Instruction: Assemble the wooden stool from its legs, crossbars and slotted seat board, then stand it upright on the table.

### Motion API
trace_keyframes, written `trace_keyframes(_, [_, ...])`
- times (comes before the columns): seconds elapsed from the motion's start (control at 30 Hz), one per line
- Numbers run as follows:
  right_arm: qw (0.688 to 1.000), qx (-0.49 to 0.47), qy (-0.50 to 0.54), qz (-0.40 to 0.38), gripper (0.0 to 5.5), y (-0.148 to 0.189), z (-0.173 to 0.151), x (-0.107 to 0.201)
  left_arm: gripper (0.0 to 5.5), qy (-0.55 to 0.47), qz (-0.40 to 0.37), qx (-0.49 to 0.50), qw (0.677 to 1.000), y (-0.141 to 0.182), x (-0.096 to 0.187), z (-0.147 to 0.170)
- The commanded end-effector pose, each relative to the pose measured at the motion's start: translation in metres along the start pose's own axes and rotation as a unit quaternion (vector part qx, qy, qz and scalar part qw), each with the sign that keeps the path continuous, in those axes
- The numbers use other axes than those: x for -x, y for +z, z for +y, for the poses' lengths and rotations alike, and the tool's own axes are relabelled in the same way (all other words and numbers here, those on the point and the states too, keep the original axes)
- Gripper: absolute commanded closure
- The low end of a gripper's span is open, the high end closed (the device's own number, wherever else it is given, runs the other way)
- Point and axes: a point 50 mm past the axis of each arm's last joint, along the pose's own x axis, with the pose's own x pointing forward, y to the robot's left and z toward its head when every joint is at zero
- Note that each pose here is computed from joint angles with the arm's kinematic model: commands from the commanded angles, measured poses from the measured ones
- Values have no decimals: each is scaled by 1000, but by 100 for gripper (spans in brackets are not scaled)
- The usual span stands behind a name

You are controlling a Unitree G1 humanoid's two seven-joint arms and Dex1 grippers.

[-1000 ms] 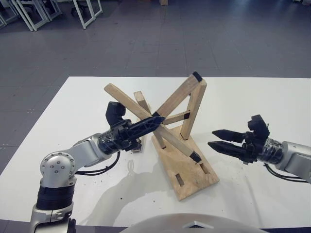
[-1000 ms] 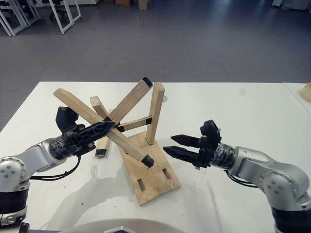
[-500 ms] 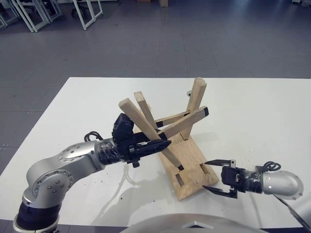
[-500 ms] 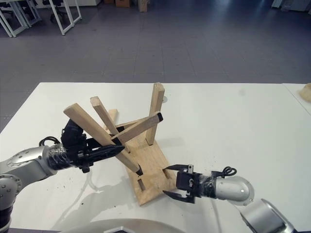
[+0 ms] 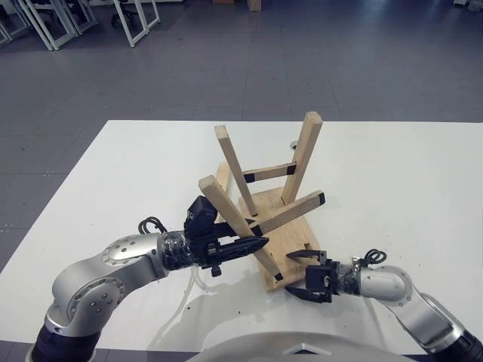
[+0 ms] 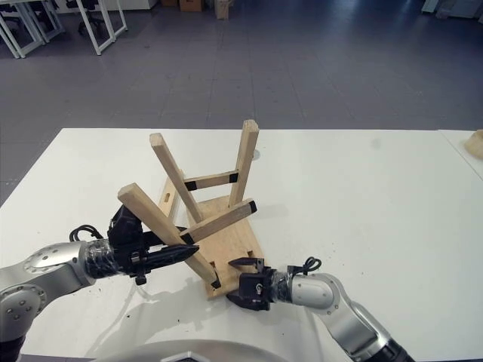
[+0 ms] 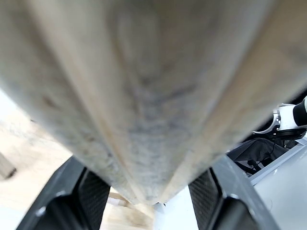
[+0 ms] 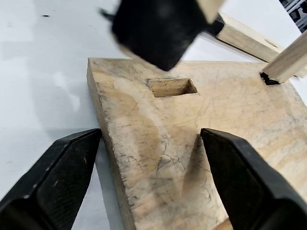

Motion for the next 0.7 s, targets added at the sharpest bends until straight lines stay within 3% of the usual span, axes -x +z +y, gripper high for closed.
trace_keyframes(0.03, [999,-25,-9,32,166,-11,-1,2,345,7,1,-14,1000,-1,-1,2])
trace_keyframes(0.33, [998,-37,-41,1,166,14,-13,28,345,35,-22,-73,996,7,-6,27])
trace_keyframes(0.7, [997,-46,-69,5,166,18,-20,41,345,12,3,-61,998,-6,-5,24])
